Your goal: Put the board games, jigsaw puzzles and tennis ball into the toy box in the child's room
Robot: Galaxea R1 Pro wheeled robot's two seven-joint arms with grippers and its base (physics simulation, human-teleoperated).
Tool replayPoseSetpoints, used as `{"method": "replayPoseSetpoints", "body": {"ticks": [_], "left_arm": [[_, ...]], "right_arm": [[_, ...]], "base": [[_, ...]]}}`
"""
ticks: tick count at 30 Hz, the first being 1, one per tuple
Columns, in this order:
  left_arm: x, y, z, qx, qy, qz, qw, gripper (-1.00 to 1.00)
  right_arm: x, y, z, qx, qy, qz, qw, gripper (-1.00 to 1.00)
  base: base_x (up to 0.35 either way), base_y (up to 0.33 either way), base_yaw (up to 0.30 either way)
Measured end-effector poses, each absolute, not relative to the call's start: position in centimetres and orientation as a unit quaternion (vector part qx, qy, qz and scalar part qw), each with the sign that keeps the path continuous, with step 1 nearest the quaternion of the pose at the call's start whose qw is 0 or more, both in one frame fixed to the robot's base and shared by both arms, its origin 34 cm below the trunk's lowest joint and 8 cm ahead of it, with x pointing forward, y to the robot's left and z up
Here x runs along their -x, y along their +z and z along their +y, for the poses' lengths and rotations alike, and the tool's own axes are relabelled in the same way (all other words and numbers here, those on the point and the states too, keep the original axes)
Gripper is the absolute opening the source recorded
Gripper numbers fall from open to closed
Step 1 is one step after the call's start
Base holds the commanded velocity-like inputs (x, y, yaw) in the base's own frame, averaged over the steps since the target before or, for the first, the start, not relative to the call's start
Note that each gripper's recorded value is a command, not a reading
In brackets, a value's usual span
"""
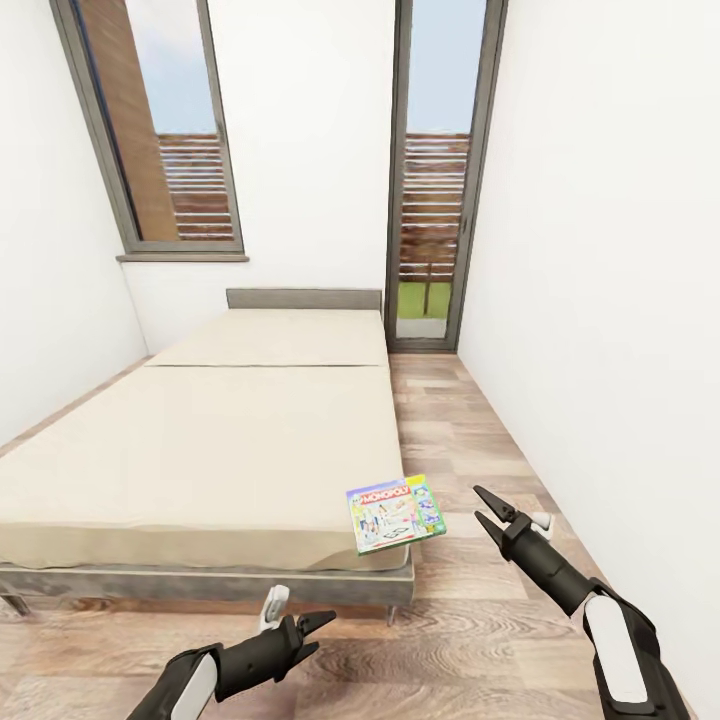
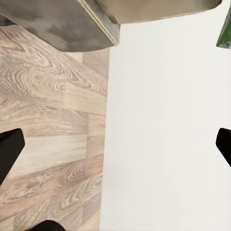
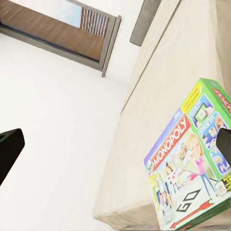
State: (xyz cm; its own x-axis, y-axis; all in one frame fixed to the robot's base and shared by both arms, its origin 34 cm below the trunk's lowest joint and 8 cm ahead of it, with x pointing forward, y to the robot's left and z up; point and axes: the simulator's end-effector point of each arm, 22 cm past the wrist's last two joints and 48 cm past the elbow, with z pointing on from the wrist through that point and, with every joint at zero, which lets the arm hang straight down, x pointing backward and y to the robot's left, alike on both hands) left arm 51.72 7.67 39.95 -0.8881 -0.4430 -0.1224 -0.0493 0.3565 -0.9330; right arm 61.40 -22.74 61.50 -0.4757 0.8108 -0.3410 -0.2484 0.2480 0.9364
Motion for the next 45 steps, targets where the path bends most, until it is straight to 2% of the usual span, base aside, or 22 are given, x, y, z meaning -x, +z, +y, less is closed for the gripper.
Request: {"method": "replayPoseSetpoints", "body": {"ticks": [21,45], "left_arm": [[-51.72,39.95,7.55,0.153,-0.547,0.803,0.180,1.00],[-51.66,40.02,7.22,0.152,-0.548,0.803,0.179,1.00]], "right_arm": [[-61.40,61.40,-22.71,-0.220,0.572,0.641,0.462,1.00],[-61.40,61.39,-22.70,-0.220,0.573,0.641,0.461,1.00]], "base": [[0.081,0.000,0.000],[0.005,0.000,0.000]]}}
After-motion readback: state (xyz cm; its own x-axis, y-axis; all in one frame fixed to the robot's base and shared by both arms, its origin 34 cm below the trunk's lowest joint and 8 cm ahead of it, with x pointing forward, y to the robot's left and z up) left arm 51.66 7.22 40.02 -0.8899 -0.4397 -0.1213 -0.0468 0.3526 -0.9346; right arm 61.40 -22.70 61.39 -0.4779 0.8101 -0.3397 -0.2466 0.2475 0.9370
